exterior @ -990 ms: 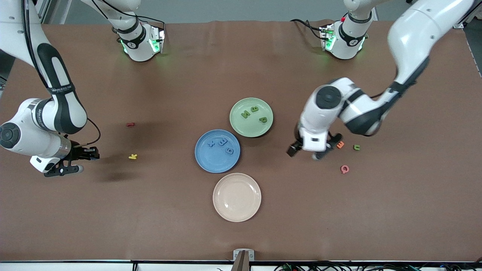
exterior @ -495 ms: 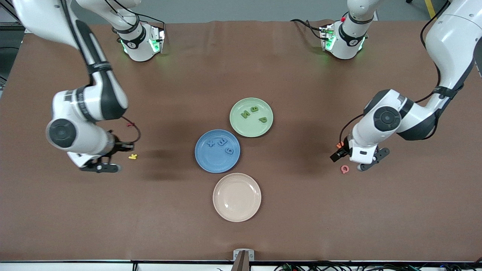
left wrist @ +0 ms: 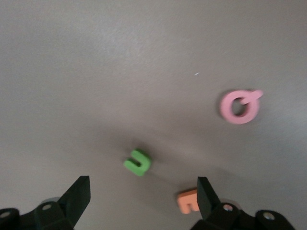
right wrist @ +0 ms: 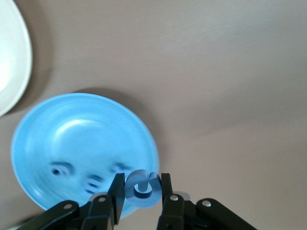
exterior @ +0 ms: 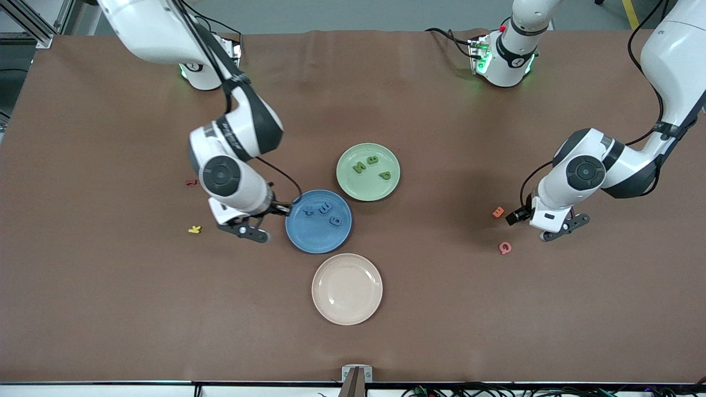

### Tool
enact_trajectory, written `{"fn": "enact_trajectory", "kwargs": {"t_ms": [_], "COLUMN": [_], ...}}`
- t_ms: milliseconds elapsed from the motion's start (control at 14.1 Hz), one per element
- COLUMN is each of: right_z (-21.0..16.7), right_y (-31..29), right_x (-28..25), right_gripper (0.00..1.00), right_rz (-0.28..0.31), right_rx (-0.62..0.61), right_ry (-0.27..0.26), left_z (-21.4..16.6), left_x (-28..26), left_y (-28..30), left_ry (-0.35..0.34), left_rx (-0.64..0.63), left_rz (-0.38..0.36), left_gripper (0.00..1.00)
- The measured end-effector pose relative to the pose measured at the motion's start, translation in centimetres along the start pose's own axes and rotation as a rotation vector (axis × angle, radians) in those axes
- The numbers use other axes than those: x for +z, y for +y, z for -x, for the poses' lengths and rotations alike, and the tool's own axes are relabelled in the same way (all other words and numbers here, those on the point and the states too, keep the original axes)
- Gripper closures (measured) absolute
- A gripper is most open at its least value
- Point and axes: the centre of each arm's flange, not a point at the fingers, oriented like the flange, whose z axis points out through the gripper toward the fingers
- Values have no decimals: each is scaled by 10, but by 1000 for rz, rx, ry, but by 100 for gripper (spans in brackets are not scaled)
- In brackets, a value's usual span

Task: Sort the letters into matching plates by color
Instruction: 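Carry the blue c to the blue plate and open the right gripper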

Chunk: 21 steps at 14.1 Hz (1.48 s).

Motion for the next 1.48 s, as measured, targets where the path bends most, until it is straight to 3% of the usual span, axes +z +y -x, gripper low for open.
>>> {"fn": "enact_trajectory", "kwargs": {"t_ms": [141,283,778,1131,1202,1273,1485], "right_z": [3,1,-4,3,2,1,5], "right_y": [-22,-35,-48,-56,-58,-59,-57], "right_x": [32,56,79,94,92,87,44], "right_gripper": [65,65,65,65,61,50,21], "right_rz": [-22,-42,-82,-93,-97,-98,-31], "right_rx": [30,41,37,29,29,29,24], "right_ry": [15,29,59,66,69,70,22], "left_z": [1,3,20,29,30,30,29], "left_x": [7,18,27,32,33,35,39], "left_y": [-13,-33,-36,-33,-34,-35,-40], "left_ry": [-10,-4,35,65,71,78,81], "left_rx": [72,177,370,441,453,464,465], "left_rz": [9,65,135,105,98,88,82], "left_gripper": [2,2,5,19,24,24,30]}}
